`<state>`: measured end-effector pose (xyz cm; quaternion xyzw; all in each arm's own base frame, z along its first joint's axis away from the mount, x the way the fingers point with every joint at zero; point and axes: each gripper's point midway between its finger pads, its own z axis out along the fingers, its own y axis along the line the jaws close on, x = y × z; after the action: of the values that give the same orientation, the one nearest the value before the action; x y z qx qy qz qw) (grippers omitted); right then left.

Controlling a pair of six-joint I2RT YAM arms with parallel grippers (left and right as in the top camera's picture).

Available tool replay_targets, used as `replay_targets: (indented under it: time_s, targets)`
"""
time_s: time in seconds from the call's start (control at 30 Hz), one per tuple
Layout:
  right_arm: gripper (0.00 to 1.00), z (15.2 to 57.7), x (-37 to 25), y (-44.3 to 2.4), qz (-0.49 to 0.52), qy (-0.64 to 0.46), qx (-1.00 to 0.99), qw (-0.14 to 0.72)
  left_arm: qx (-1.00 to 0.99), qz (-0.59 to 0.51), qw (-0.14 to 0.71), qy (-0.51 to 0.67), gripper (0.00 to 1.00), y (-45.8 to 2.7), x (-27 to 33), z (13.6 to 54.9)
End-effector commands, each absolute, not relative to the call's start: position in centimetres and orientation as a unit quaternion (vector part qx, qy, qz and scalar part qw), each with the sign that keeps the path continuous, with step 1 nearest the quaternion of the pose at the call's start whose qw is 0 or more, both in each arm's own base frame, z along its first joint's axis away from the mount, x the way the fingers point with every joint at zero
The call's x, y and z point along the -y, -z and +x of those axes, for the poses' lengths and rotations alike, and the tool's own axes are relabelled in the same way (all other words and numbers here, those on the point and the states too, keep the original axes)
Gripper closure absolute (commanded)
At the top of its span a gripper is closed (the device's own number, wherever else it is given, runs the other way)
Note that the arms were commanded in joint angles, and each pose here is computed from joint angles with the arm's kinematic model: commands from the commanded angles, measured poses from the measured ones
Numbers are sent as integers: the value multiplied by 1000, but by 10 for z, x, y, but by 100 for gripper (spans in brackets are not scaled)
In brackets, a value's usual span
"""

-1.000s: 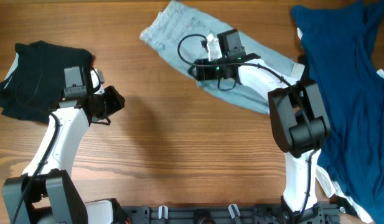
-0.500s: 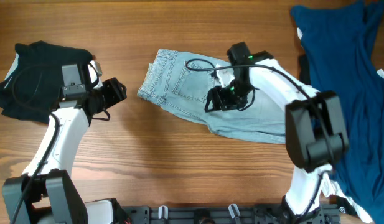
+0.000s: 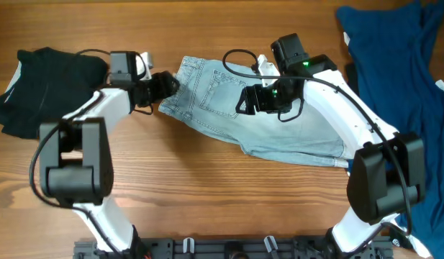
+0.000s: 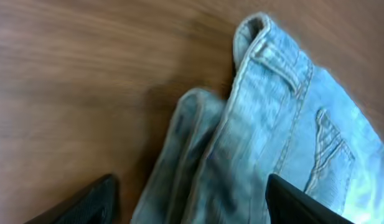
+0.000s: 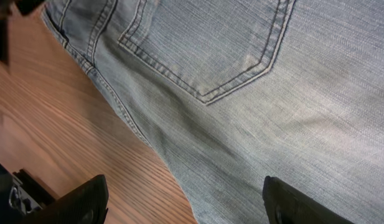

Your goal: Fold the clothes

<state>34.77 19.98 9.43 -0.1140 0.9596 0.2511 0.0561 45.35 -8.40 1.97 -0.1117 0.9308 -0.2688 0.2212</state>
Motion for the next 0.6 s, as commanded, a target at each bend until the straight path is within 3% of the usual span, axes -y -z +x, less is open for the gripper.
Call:
replay_targets:
  time_s: [0.0, 0.03, 0.13, 0.17, 0.23, 0.4, 0.47, 0.5, 0.53, 0.57]
  targets:
    - [19, 350, -197, -103, -110, -242, -961, 72, -925, -99, 150, 336, 24, 3, 124, 435]
    - [19, 350, -196, -103, -111, -241, -962, 72, -926, -96, 139, 338, 27, 7, 129, 431]
    - [20, 350, -196, -103, -110, -241, -962, 71, -926, -88, 127, 344, 66, 7, 139, 424]
    - [19, 350, -196, -102, -109, -239, -962, 72, -923, -86, 122, 355, 85, 5, 142, 422]
    - [19, 349, -191, -100, -104, -226, -966, 69, -918, -86, 116, 368, 96, 2, 143, 420]
    - [22, 351, -173, -93, -59, -179, -980, 64, -911, -118, 140, 369, 96, -48, 106, 420]
    - [35, 352, -172, -93, -63, -180, -979, 67, -906, -134, 163, 367, 96, -82, 86, 416]
    - [55, 354, -174, -94, -68, -184, -978, 71, -903, -140, 176, 365, 96, -102, 77, 411]
    - [84, 355, -178, -95, -77, -195, -975, 73, -901, -142, 188, 365, 96, -120, 72, 406]
    - [96, 354, -183, -97, -81, -206, -972, 73, -899, -141, 199, 365, 96, -136, 70, 401]
